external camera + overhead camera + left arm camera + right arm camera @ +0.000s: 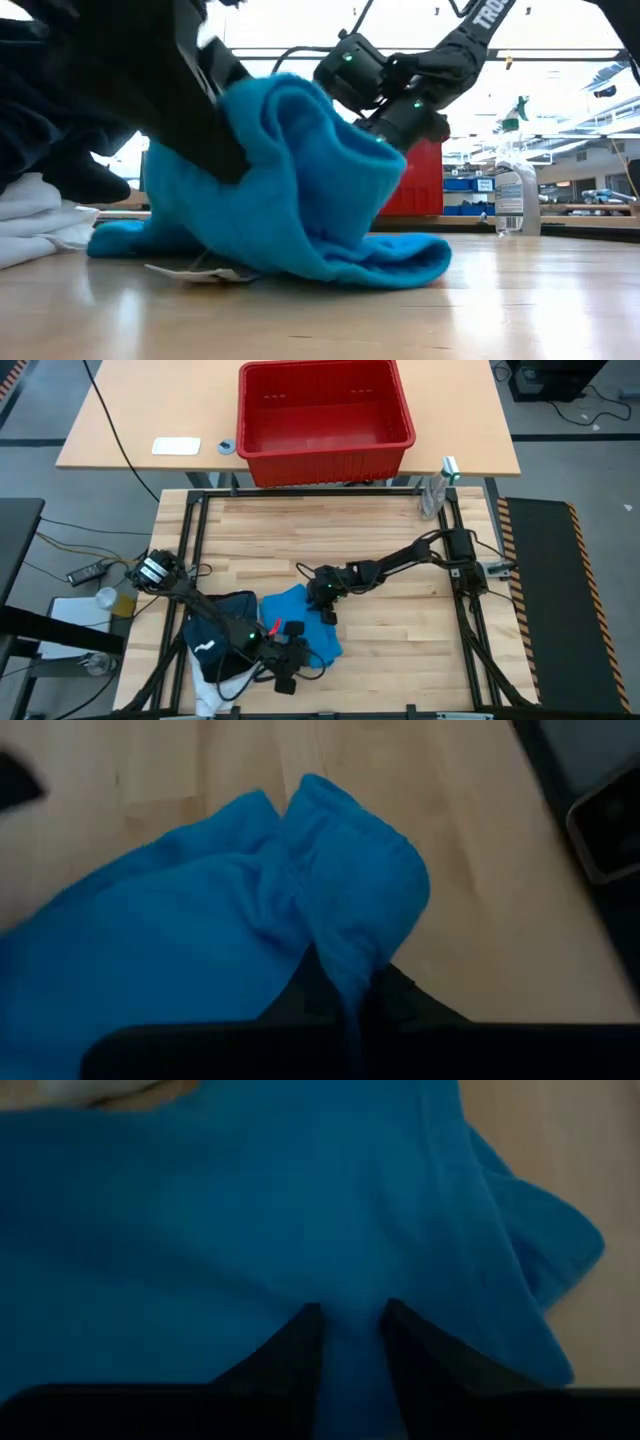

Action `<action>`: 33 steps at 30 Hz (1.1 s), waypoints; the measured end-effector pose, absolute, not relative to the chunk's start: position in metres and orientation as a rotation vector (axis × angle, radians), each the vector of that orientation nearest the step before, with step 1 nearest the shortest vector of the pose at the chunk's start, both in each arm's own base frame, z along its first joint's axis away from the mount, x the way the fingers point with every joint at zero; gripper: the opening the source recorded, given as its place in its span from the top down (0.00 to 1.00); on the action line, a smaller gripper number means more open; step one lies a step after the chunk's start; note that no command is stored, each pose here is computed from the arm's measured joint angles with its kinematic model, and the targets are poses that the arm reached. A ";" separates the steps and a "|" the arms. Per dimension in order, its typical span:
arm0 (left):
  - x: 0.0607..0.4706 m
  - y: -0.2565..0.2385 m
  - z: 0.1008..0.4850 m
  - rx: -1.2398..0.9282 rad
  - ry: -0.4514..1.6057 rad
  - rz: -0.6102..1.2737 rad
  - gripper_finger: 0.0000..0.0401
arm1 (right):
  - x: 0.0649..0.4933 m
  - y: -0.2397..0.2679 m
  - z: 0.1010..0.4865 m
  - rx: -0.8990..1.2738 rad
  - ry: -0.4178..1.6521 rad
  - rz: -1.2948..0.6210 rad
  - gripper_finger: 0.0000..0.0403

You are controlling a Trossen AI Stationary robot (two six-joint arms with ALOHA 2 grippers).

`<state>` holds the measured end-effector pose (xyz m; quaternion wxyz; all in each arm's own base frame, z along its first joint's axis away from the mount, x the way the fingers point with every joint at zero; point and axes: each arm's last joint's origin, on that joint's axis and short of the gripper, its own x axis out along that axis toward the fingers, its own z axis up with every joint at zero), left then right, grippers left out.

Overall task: Fold Laundry from Bin
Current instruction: Fold the blue shorts

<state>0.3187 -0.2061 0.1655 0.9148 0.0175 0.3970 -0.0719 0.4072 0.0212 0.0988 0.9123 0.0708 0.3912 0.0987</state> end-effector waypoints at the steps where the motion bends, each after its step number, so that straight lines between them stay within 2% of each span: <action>1: 0.317 -0.210 0.166 0.010 0.802 -0.125 0.98 | 0.404 0.022 0.101 0.151 0.811 0.205 0.71; 9: 0.299 -0.226 0.169 -0.106 0.724 0.082 0.98 | 0.377 0.042 0.101 0.171 0.909 0.222 0.71; 16: 0.301 -0.216 0.183 -0.295 0.547 0.086 0.98 | 0.372 0.062 0.100 0.155 0.913 0.175 0.71; 24: 0.274 -0.198 0.168 -0.551 0.444 0.118 0.98 | 0.371 0.066 0.100 0.190 0.920 0.161 0.71; 33: 0.260 -0.168 0.170 -0.579 0.386 0.214 0.98 | 0.368 0.077 0.101 0.165 0.925 0.210 0.71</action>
